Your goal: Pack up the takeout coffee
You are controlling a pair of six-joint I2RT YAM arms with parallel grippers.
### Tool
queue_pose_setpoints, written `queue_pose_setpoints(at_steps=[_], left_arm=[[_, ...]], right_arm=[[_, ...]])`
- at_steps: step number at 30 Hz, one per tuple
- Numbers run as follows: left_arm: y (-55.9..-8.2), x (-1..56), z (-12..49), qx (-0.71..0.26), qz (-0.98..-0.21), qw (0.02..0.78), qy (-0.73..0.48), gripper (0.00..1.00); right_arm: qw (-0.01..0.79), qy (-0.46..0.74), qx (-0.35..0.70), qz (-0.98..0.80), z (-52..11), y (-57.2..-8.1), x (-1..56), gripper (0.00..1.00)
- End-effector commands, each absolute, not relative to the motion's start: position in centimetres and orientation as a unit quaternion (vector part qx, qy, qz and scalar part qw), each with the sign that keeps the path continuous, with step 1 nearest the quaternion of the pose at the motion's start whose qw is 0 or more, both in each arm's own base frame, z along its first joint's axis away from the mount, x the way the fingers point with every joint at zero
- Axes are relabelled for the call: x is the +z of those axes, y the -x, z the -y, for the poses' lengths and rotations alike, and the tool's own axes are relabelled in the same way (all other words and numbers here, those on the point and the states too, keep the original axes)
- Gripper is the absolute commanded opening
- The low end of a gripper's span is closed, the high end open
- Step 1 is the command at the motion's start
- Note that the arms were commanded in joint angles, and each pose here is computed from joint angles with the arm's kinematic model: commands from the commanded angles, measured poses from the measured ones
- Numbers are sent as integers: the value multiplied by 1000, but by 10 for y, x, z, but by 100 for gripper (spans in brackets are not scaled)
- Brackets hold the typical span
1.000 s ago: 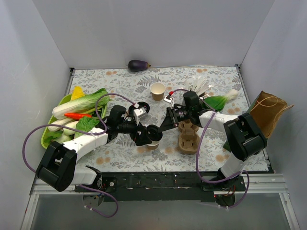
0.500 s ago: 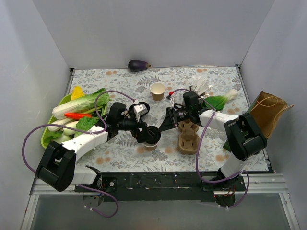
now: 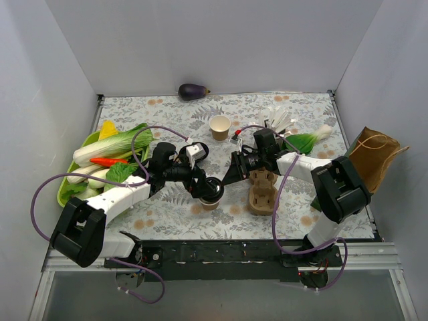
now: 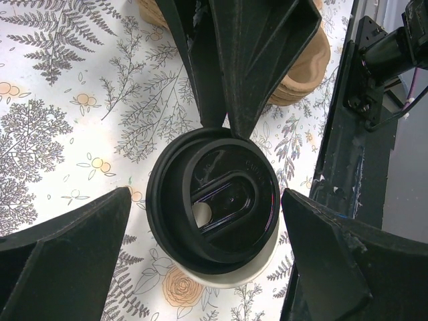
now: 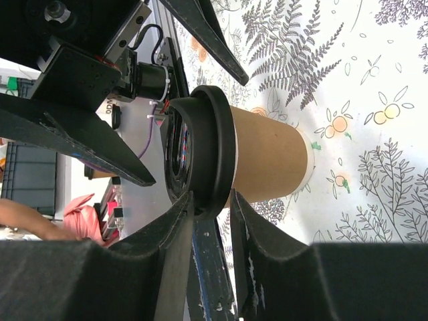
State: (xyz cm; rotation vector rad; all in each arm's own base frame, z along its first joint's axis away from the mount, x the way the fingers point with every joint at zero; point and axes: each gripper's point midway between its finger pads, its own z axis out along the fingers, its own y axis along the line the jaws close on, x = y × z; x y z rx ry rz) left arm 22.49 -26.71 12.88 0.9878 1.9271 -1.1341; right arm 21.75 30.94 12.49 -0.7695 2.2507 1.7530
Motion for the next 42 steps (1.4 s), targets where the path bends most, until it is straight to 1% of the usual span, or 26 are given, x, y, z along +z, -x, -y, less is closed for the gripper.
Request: queue_pose_setpoints(at_steps=[1,19,23,42], left_arm=[[-225,143,271,-443,-725,357,-388,97],[-219,138,264,-432,-729,360,-390,96],[-215,133,260,-428,-736,350,-390,95],[-217,140,265,-440,-728,353,-390,93]], right_arm=[[110,274,586,-754,-313,-226,130,36],[128,333,548,-757,-322,-216,127,37],[131,348,540,-755,-323,-214,128,37],[156,368,528,-749,-321,-219,139,37]])
